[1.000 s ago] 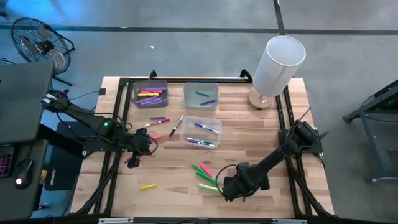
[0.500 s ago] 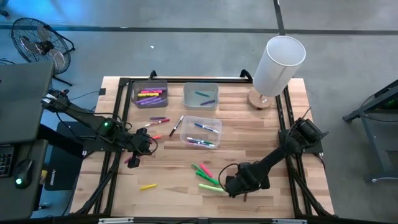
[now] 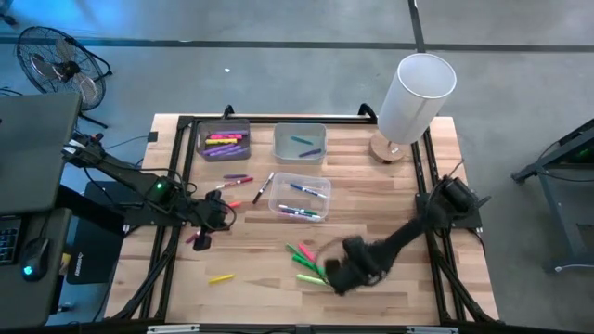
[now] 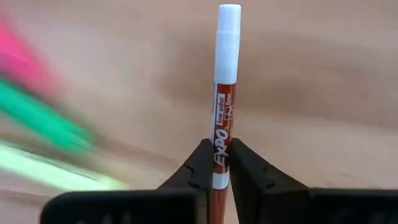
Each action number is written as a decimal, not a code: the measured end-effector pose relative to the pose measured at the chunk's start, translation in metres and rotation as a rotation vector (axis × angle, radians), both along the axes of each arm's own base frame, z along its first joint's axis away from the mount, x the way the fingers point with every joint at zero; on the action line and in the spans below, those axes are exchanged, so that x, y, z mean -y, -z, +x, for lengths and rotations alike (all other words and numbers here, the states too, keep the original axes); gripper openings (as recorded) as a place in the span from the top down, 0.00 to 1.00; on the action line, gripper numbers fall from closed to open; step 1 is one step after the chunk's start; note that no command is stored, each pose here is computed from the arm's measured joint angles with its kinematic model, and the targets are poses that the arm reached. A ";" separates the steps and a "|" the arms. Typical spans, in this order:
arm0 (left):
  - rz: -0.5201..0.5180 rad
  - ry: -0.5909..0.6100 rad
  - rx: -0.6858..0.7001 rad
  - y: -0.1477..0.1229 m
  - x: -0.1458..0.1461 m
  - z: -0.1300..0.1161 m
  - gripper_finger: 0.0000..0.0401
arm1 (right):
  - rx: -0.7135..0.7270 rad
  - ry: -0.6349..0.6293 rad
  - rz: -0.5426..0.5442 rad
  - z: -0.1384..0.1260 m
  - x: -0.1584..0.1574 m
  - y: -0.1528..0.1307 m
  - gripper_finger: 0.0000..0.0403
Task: Pick & Place Markers
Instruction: Put the brown marker into the white bin
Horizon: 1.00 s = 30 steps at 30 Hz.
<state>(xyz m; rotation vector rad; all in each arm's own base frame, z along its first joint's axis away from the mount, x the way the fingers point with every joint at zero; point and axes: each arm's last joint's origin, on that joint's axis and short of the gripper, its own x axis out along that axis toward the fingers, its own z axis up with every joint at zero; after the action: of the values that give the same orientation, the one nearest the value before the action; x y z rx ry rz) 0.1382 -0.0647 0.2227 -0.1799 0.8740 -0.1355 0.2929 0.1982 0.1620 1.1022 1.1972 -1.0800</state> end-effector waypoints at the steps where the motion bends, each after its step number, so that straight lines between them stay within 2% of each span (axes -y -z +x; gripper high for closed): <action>1: 0.005 -0.005 0.003 0.000 0.000 0.000 1.00 | 0.042 -0.019 -0.041 0.003 0.004 -0.012 0.95; 5: 0.008 -0.016 0.026 -0.001 0.000 0.002 0.95 | 0.219 -0.133 -0.208 0.019 0.023 -0.056 0.96; 8: 0.015 -0.029 0.038 -0.002 0.000 0.004 0.86 | 0.312 -0.245 -0.323 0.035 0.046 -0.093 0.96; 14: 0.081 -0.145 0.031 0.005 0.000 0.011 0.67 | 0.365 -0.519 -0.530 0.076 0.105 -0.154 0.96; 18: 0.111 -0.164 0.022 0.008 0.000 0.013 0.61 | 0.389 -0.658 -0.640 0.092 0.149 -0.180 0.96; 21: 0.120 -0.163 0.007 0.011 0.002 0.015 0.61 | 0.387 -0.758 -0.700 0.101 0.178 -0.185 0.96; 24: 0.125 -0.164 0.000 0.012 0.002 0.016 0.61 | 0.359 -0.879 -0.710 0.110 0.198 -0.179 0.96; 30: 0.132 -0.196 0.008 0.012 0.001 0.016 0.61 | 0.181 -1.101 -0.562 0.123 0.215 -0.133 0.96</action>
<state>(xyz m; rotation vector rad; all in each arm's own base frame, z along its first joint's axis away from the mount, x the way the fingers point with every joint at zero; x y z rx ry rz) 0.1544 -0.0657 0.2110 -0.1407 0.8495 0.1039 0.4161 -0.0167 0.2952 0.0193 1.0196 -0.3725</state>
